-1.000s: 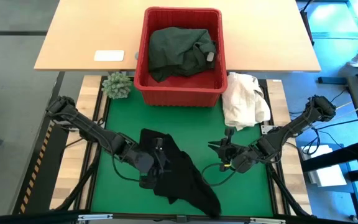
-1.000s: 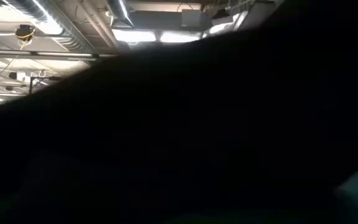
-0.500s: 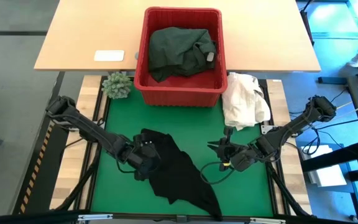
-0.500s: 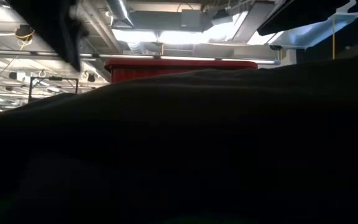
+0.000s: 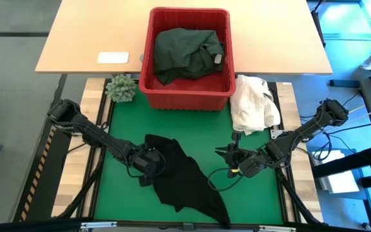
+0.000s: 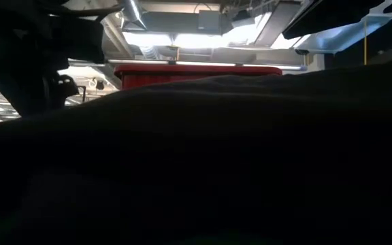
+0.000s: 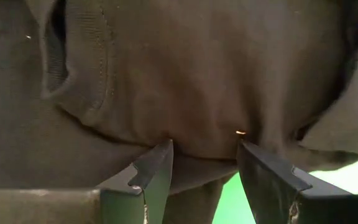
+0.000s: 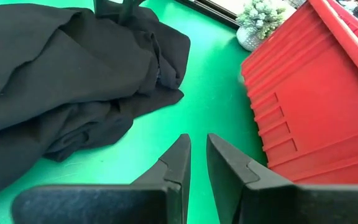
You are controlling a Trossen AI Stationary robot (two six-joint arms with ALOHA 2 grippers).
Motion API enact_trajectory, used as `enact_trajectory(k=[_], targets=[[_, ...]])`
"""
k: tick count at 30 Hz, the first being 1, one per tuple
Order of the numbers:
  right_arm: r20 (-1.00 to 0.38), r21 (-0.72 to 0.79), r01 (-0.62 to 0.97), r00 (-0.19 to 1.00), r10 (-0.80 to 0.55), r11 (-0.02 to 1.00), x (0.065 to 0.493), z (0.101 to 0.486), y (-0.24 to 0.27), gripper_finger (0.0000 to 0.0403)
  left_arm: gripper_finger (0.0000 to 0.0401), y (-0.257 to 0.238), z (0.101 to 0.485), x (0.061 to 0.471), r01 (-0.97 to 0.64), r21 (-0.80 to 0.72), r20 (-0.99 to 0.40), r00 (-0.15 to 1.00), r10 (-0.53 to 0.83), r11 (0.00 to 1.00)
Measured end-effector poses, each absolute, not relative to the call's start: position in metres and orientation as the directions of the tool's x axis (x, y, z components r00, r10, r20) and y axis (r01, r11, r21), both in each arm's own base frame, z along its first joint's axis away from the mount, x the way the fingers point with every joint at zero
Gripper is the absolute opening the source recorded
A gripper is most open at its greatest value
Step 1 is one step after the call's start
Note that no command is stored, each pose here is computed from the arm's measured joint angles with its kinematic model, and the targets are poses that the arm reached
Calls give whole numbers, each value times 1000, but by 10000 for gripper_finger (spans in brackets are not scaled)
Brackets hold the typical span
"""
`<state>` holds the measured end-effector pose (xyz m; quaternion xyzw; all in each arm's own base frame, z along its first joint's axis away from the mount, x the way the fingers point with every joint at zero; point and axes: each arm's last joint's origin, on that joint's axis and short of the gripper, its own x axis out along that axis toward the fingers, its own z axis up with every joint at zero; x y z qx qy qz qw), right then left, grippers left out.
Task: Fold laundry
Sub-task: Fold the black shirt
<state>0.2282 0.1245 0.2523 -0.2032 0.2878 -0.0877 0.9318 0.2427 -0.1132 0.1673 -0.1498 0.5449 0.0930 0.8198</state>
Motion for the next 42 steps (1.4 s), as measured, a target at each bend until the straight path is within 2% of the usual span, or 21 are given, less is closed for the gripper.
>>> enact_trajectory(k=[5,10,19,27,32,37,42], targets=[[-501,-428,47,819,-280,902,228,252,125,53,174,-111,170,252,-277,-179,-884,467,-31,944],[-501,-427,48,819,-280,903,228,252,125,53,174,-107,179,269,-177,-167,-788,616,-23,970],[-501,-427,47,819,-280,903,228,252,125,53,174,-92,185,282,-130,-131,-727,687,-6,983],[-501,-427,47,819,-280,903,228,252,125,53,174,-87,202,276,-139,-113,-714,700,17,984],[-500,-425,49,820,-279,904,228,252,125,53,174,-84,225,262,-184,-22,-713,692,113,983],[-500,-420,52,820,-279,906,228,253,125,53,174,-75,221,248,-239,79,-778,592,210,968],[-498,-417,53,822,-277,907,229,253,125,53,174,-68,212,249,-243,100,-822,526,217,965]])
